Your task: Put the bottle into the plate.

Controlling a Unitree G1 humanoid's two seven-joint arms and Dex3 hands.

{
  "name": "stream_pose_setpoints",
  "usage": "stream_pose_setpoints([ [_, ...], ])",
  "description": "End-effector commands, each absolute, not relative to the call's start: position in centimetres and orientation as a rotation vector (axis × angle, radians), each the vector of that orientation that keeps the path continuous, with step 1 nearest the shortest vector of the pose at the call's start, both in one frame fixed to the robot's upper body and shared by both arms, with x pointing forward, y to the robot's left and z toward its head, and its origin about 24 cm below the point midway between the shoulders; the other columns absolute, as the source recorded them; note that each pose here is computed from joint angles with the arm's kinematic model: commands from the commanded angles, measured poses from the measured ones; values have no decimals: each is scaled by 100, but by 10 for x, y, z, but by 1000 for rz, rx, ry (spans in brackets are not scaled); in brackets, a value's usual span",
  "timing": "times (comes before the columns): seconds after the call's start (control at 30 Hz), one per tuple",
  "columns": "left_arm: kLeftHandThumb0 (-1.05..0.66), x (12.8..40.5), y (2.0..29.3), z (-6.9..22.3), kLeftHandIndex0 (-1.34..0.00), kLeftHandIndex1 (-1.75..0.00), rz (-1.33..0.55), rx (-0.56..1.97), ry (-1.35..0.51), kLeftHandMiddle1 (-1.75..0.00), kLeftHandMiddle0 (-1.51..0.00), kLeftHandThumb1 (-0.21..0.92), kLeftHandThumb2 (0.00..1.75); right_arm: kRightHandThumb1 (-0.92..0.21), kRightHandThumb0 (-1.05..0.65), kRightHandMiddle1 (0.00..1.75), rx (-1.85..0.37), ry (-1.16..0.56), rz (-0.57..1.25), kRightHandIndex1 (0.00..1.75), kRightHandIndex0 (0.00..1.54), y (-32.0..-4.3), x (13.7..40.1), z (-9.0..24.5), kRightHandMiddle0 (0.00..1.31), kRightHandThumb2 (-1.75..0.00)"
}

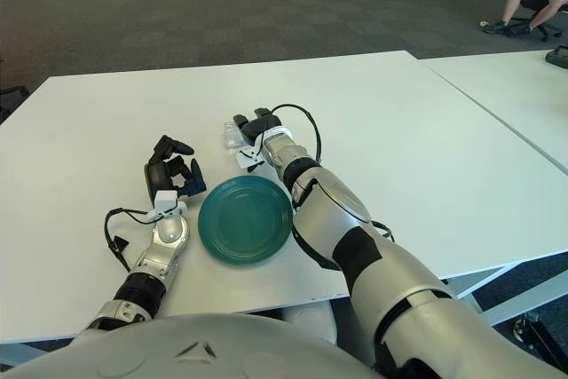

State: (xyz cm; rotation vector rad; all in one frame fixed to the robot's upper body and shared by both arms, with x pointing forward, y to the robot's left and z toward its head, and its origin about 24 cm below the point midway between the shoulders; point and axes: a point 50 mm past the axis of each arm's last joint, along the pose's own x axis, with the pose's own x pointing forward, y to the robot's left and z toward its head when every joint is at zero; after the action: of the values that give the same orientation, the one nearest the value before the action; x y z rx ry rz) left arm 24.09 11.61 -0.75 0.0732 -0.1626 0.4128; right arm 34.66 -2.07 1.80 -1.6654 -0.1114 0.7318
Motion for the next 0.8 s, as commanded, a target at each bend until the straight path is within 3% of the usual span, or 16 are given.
stream_pose_setpoints([
  [0.0, -56, 231, 104, -17, -77, -175, 411, 30, -105, -175, -131, 12, 156, -92, -93, 21, -1684, -71, 751, 0, 0, -29, 344, 9, 0, -13],
  [0.5, -54, 226, 101, -18, -75, -175, 405, 11, -79, -175, -127, 15, 152, -92, -89, 38, -1658, -70, 756, 3, 8, -28, 341, 6, 0, -13],
  [0.77, -53, 225, 101, -18, -72, -175, 408, 3, -75, -175, -124, 17, 149, -90, -84, 65, -1619, -60, 765, 6, 20, -27, 339, 4, 0, -11],
])
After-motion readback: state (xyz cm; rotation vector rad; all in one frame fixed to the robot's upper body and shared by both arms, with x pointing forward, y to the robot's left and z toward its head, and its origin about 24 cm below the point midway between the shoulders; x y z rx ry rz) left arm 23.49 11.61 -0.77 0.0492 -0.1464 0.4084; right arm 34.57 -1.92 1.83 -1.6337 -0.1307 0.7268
